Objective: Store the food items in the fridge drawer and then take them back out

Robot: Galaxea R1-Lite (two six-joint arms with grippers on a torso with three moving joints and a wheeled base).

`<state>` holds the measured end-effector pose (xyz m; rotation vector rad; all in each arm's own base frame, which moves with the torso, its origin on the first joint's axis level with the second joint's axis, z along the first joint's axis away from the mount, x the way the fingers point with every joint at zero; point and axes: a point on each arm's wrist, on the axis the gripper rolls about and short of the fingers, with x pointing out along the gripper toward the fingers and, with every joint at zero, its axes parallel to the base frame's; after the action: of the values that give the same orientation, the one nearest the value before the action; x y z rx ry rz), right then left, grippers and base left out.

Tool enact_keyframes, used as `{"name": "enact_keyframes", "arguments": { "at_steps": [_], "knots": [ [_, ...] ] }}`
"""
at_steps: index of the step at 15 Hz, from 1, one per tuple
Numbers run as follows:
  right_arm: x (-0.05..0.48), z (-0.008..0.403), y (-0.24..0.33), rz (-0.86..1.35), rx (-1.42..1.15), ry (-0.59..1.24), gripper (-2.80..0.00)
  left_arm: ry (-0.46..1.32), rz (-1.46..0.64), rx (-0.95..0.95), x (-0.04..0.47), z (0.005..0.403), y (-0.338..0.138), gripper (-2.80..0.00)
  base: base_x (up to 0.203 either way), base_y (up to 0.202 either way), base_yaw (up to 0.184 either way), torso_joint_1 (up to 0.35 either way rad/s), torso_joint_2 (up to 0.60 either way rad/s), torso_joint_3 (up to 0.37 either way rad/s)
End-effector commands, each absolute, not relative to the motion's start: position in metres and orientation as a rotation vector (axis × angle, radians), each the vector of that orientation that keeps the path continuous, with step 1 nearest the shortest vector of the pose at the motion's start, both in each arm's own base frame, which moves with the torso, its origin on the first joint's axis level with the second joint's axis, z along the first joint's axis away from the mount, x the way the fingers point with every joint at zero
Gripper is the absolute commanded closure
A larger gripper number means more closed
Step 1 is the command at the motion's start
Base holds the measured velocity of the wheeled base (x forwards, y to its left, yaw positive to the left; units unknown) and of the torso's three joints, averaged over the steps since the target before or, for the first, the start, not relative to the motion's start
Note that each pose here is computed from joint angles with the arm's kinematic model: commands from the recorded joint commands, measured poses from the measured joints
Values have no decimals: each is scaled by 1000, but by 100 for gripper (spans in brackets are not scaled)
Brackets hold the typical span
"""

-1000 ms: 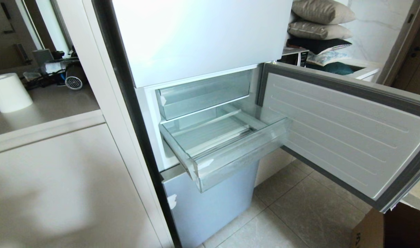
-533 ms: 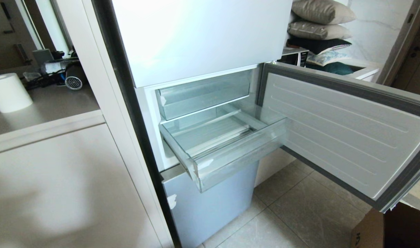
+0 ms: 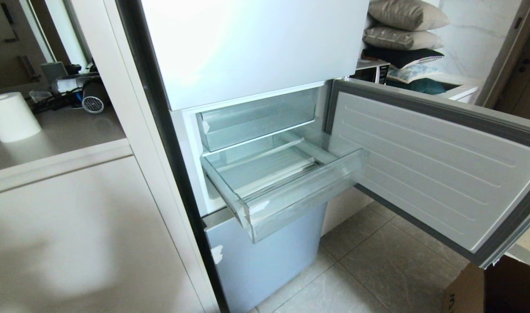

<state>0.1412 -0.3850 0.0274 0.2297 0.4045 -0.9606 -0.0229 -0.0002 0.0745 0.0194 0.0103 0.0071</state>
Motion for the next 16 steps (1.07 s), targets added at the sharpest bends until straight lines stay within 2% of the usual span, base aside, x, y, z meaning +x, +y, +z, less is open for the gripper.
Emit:
{"name": "enact_keyframes", "arguments": {
  "at_steps": [1,3,4,11,16],
  "knots": [
    [142,27,-388,-959,221,396,-280,12,8,18,-23,74,0,0,0,0,0,0,0,0],
    [143,29,-390,-960,214,389,-280,12,8,20,-23,74,0,0,0,0,0,0,0,0],
    [144,30,-390,-959,213,387,0,12,8,20,-23,74,0,0,0,0,0,0,0,0],
    [149,31,-385,-940,213,391,0,12,8,20,-23,74,0,0,0,0,0,0,0,0],
    [134,77,-339,-934,190,368,0,12,8,20,-23,74,0,0,0,0,0,0,0,0]
  ]
}}
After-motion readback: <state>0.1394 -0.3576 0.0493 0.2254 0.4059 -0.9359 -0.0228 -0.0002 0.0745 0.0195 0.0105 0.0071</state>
